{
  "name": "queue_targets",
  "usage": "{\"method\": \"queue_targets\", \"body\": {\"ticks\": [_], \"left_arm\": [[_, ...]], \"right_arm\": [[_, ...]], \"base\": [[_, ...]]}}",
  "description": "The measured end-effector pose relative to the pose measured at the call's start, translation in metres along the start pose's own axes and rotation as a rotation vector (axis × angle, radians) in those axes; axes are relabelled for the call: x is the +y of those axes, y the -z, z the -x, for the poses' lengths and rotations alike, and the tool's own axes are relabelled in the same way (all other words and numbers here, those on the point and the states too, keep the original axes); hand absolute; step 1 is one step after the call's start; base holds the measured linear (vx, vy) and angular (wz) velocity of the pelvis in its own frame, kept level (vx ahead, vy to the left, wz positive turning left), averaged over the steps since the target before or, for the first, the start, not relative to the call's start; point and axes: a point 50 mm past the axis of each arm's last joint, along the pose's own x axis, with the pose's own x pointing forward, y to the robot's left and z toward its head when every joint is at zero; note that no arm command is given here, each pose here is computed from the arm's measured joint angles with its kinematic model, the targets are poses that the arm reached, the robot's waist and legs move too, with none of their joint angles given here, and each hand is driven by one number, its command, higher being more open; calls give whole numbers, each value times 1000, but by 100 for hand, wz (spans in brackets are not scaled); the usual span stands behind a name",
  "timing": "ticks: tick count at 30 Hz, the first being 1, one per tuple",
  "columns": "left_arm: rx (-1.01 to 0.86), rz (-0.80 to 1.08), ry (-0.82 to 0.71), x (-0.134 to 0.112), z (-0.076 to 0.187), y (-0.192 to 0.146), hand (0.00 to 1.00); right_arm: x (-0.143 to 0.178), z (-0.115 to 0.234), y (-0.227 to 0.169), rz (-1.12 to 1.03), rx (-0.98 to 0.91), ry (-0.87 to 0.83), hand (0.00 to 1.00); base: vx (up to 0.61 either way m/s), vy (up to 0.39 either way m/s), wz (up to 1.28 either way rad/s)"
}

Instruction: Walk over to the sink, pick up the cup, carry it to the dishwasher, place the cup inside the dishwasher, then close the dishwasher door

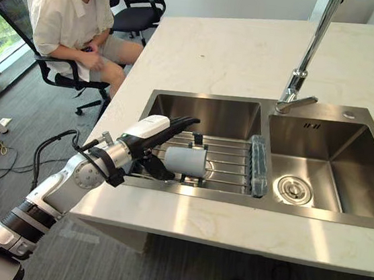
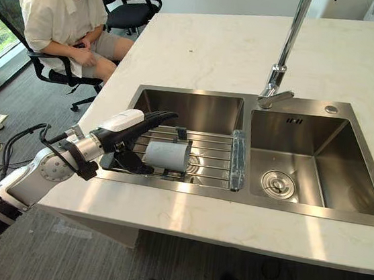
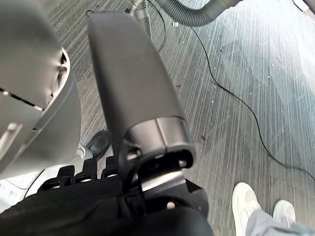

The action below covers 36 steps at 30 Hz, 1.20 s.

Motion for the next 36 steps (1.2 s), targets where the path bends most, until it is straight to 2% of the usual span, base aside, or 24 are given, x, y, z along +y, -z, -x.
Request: {"method": "queue_targets", "body": {"ticks": [9,13,18,36], "left_arm": [[4,-12,3,2,1,2,100],[37,-3,18,0,3,10,100],[100,37,109,-9,5,23,100],[153,101,162,-20,6,35,100]], "right_arm": [[6,-1,9,-18,32,-16,100],[7,-1,9,1,39,-16,100],[7,-1,9,2,45,-14,100],[1,2,14,-11,70,-10,100]], "base": [[-9,-5,-3],[0,0,0],[0,0,0],[-12,-6,-2]]}}
